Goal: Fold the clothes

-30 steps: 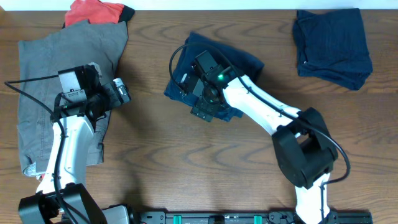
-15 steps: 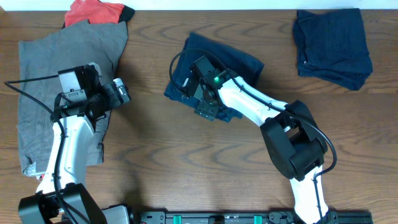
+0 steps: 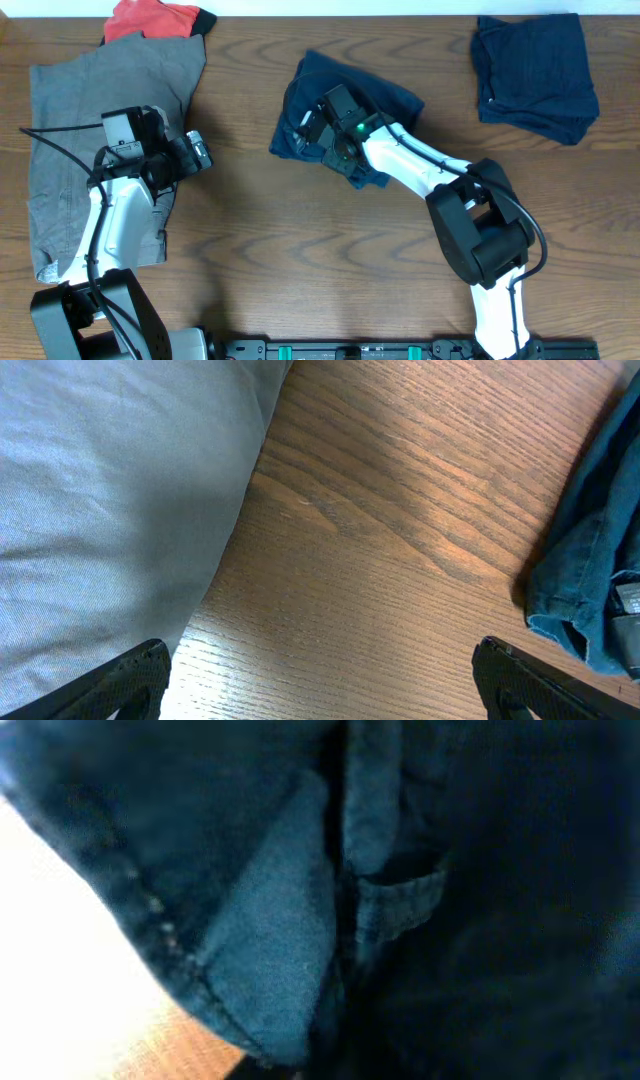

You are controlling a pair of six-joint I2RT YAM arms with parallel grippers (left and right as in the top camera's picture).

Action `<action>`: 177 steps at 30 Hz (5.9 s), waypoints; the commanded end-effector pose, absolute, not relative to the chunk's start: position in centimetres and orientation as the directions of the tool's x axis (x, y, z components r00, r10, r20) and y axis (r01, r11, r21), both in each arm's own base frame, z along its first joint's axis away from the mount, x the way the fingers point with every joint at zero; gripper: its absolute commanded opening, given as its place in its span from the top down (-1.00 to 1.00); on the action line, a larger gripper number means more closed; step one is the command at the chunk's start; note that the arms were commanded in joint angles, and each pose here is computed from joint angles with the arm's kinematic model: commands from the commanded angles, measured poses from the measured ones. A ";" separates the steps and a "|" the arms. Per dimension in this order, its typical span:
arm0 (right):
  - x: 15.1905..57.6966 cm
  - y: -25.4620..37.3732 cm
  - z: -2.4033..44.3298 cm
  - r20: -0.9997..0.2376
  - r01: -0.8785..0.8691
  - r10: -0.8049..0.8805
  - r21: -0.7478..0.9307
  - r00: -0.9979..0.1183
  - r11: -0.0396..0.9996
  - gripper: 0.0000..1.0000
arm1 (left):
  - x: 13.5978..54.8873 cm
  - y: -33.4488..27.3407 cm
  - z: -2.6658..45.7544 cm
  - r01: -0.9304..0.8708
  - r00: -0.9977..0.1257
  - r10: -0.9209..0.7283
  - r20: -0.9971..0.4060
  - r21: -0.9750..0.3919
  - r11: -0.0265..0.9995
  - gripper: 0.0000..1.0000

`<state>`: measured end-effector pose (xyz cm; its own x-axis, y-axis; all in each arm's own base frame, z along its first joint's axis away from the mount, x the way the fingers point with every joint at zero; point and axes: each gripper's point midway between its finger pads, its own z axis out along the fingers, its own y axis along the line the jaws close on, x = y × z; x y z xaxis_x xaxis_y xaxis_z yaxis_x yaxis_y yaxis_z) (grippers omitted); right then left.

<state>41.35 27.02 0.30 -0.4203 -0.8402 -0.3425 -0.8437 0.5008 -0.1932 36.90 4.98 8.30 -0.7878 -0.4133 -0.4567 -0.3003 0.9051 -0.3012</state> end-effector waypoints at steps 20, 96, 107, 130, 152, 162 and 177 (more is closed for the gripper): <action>50.7 18.4 18.3 -0.416 -0.637 -0.813 -0.508 -0.408 0.580 0.98 | 36.6 5.2 7.9 -0.301 -0.795 -0.405 -0.452 -0.286 0.910 -0.96; 61.3 -16.4 23.1 -0.411 -0.339 -0.906 -0.841 -0.106 0.421 0.98 | 37.7 5.4 8.5 -0.287 -0.770 -0.400 -0.497 -0.291 0.913 -0.96; 57.7 -17.5 17.3 -0.441 -0.518 -0.856 -0.684 -0.269 0.514 0.95 | 37.7 5.4 8.5 -0.294 -0.768 -0.409 -0.494 -0.296 0.909 -0.96; 49.1 -8.9 16.8 -0.693 -0.604 -0.442 -0.011 -0.570 0.797 -0.99 | 37.5 5.2 8.4 -0.292 -0.772 -0.409 -0.486 -0.301 0.908 -0.96; 51.6 -15.5 1.7 -0.495 -0.276 -0.211 0.061 -0.843 0.959 -0.98 | 37.5 5.2 8.4 -0.292 -0.772 -0.409 -0.486 -0.301 0.908 -0.96; 51.9 -16.0 14.0 -0.620 -0.211 -0.178 -0.019 -0.764 0.977 -0.98 | 37.5 5.2 8.4 -0.292 -0.772 -0.409 -0.486 -0.301 0.908 -0.96; 35.4 -8.9 49.0 -0.914 -0.046 -0.308 -0.307 -0.263 0.951 -0.99 | 37.5 5.2 8.4 -0.292 -0.772 -0.409 -0.486 -0.301 0.908 -0.96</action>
